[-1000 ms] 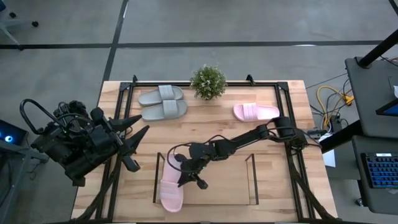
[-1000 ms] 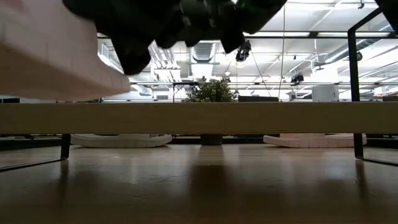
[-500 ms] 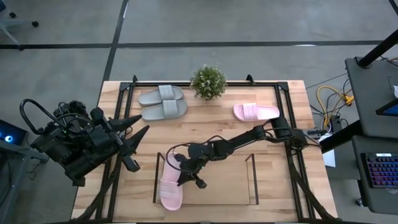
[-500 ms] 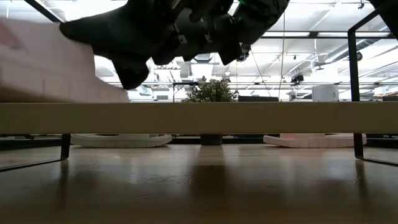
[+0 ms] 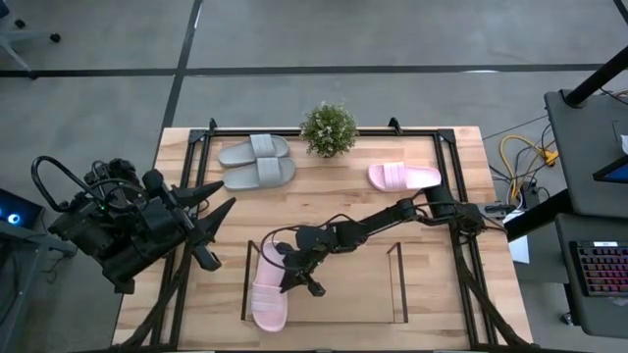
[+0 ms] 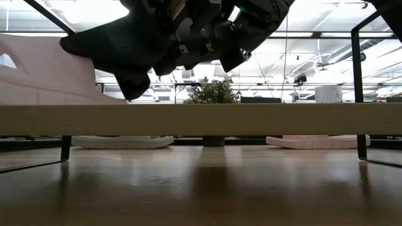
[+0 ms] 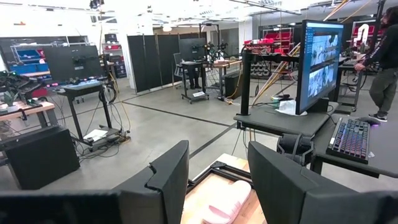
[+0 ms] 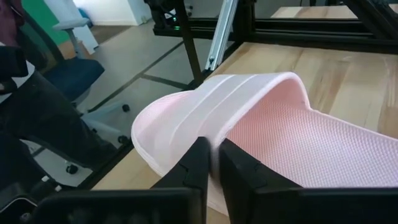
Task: Pick and place slides into the shelf
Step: Put the top pink slide on the shelf, then put the pink slide on the shelf
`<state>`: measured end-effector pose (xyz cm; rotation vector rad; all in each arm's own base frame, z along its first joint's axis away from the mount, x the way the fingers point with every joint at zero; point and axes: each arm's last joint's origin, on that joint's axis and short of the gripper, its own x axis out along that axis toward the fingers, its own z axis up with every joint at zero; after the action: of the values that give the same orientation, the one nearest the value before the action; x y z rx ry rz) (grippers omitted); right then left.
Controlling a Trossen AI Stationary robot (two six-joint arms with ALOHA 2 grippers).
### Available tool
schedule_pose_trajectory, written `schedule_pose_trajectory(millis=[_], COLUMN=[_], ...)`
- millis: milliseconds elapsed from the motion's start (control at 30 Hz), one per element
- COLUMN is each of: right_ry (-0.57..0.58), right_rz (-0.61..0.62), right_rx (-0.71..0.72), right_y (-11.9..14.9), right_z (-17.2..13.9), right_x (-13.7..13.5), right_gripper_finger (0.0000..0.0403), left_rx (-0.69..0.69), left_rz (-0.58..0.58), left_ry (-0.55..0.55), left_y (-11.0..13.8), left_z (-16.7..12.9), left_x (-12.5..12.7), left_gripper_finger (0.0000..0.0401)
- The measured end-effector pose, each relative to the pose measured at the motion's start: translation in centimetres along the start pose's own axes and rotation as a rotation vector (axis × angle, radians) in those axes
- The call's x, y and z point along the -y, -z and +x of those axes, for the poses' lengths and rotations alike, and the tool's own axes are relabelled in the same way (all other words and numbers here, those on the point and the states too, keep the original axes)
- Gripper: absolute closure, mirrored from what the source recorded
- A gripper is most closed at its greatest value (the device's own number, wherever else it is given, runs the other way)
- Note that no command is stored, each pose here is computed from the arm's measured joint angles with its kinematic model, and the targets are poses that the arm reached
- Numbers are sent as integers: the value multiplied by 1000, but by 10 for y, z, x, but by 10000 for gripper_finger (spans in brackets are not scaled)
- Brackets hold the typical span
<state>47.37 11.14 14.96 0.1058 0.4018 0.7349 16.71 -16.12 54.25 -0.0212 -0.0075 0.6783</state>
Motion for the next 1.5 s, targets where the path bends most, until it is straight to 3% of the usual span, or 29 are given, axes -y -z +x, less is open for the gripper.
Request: schedule_pose_trajectory(millis=[667,1167,1500], right_ry=[13,58,115], right_rz=[23,29,4], right_rx=[-8,-48,-19], right_y=[-2,-15,-52], right_z=[-3,-20,-52], right_x=[1,4,-4], right_gripper_finger=[257,229,230], left_rx=[0,0,0], left_rz=[2,31,39], left_ry=[0,0,0], left_y=[0,8,10], left_z=[0,0,0], left_x=[0,5,6], left_gripper_finger=[250,250,250])
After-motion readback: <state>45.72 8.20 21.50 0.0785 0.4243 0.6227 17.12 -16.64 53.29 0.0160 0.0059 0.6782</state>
